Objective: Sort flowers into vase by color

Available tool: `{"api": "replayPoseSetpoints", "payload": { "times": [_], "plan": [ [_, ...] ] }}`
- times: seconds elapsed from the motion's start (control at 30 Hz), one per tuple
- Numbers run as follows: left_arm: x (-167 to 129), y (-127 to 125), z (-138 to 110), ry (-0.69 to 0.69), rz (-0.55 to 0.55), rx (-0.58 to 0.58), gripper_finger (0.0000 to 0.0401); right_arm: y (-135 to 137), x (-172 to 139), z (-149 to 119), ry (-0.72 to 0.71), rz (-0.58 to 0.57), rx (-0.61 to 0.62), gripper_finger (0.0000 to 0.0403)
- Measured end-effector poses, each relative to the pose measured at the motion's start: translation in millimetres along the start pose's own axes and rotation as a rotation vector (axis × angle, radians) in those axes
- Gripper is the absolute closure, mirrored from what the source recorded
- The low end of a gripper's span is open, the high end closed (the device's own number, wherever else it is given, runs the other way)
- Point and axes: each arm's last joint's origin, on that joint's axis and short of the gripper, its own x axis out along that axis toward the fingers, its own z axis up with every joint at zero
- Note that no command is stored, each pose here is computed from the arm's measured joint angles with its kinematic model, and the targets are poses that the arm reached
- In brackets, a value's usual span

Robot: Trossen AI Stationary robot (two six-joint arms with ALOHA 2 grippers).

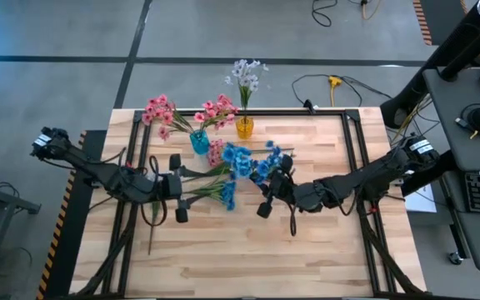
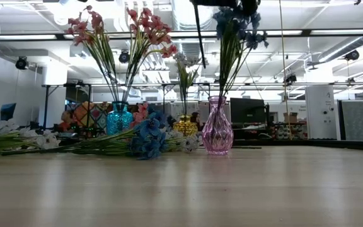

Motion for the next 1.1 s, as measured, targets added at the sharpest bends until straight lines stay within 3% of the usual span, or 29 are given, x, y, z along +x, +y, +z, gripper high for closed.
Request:
{"api": "replayPoseSetpoints", "payload": {
  "times": [0.23,0.77,1.1],
  "plan": [
    [-6.0,5.9,-4.6,0.049,0.048,-0.001,0.0164,-0.8,-0.5,-1.4,0.016,-0.030,-0.028,0.0374],
    [-5.7,5.5,-5.6,0.057,0.048,0.005,0.0164,-12.4,12.2,-11.7,0.080,-0.074,-0.079,0.0374],
    [-5.6,5.5,-5.5,0.056,0.048,0.005,0.0164,-5.9,22.8,-28.5,0.125,-0.087,-0.141,0.0374]
  ]
}}
